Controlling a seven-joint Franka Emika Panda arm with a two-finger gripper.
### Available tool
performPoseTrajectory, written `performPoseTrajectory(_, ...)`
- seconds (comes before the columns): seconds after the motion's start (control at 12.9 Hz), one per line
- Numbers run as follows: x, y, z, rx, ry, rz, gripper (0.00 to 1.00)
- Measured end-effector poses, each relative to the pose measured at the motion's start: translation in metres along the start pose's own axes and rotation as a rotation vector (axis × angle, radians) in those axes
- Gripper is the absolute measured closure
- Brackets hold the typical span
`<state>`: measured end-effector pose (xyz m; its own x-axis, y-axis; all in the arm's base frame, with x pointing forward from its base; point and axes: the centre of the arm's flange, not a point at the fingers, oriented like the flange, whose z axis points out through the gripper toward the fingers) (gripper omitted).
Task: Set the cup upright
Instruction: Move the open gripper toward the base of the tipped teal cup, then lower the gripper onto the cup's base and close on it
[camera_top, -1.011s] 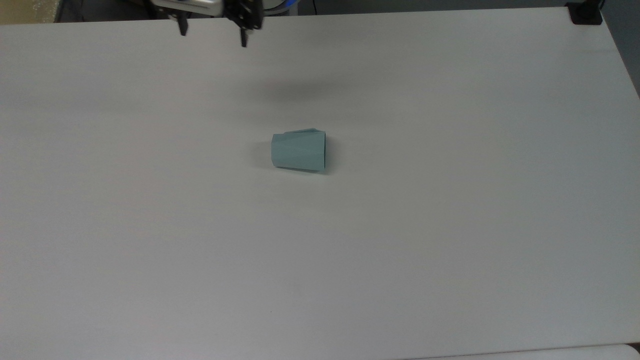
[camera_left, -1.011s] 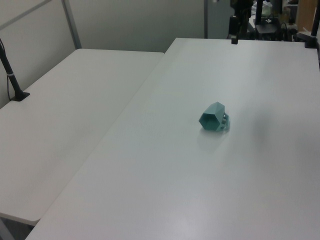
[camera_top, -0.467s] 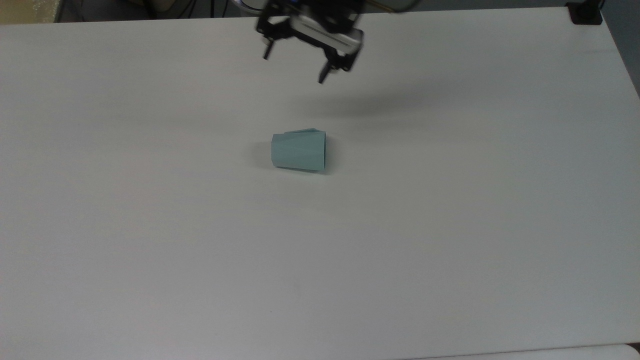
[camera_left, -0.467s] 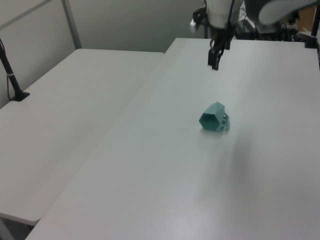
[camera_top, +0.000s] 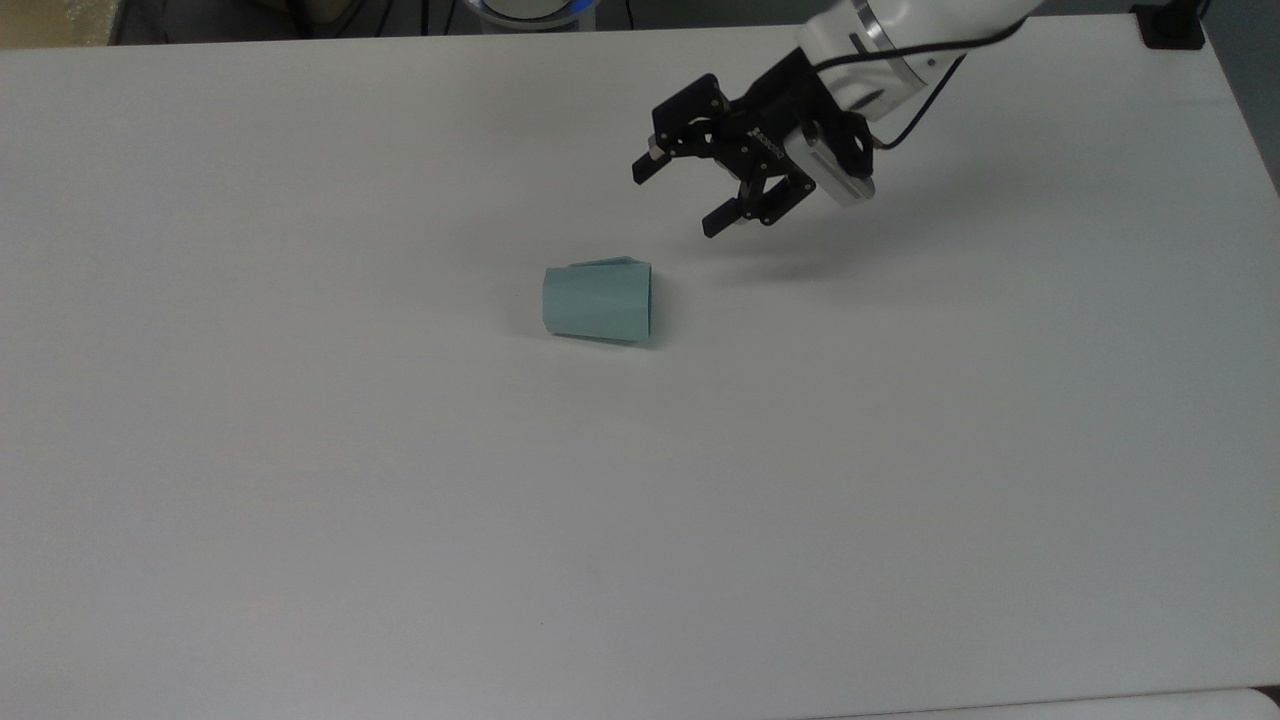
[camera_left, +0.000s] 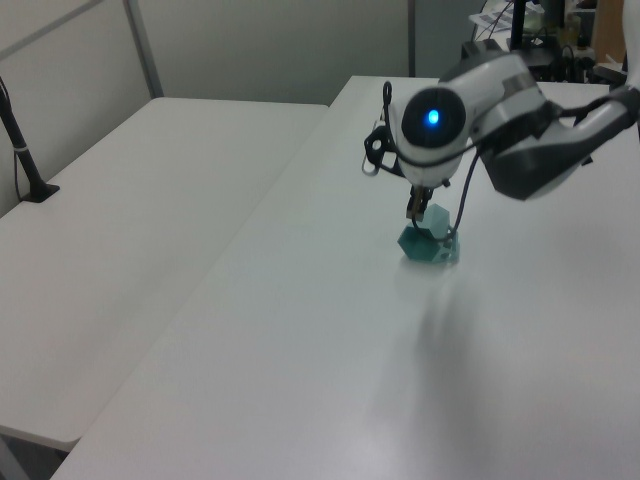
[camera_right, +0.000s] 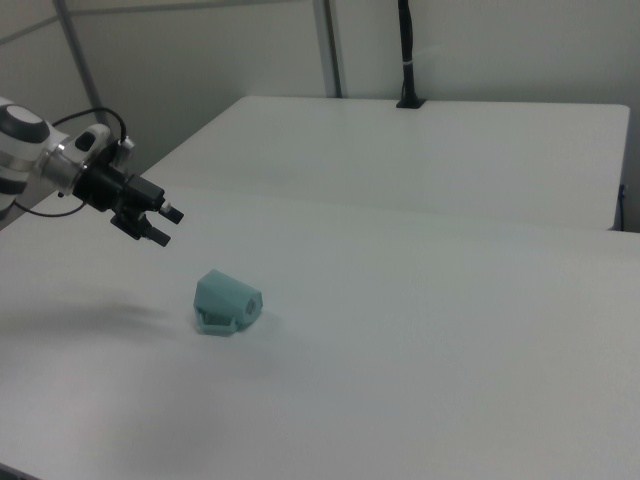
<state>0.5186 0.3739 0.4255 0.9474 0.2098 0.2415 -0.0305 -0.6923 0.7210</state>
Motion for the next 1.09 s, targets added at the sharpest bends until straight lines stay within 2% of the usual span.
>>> performPoseTrajectory(0.16,-0.005,-0.021,0.008,-0.065,0.023,-0.028,0.00)
performPoseTrajectory(0.39,-0.009,-0.049,0.027,-0.128,0.038,-0.071,0.00)
performPoseTrajectory(0.78,-0.018,-0.082,0.046,-0.152,0.023,-0.118,0.00)
performPoseTrajectory(1.09,-0.016,-0.095,0.076,-0.167,0.005,-0.133,0.00)
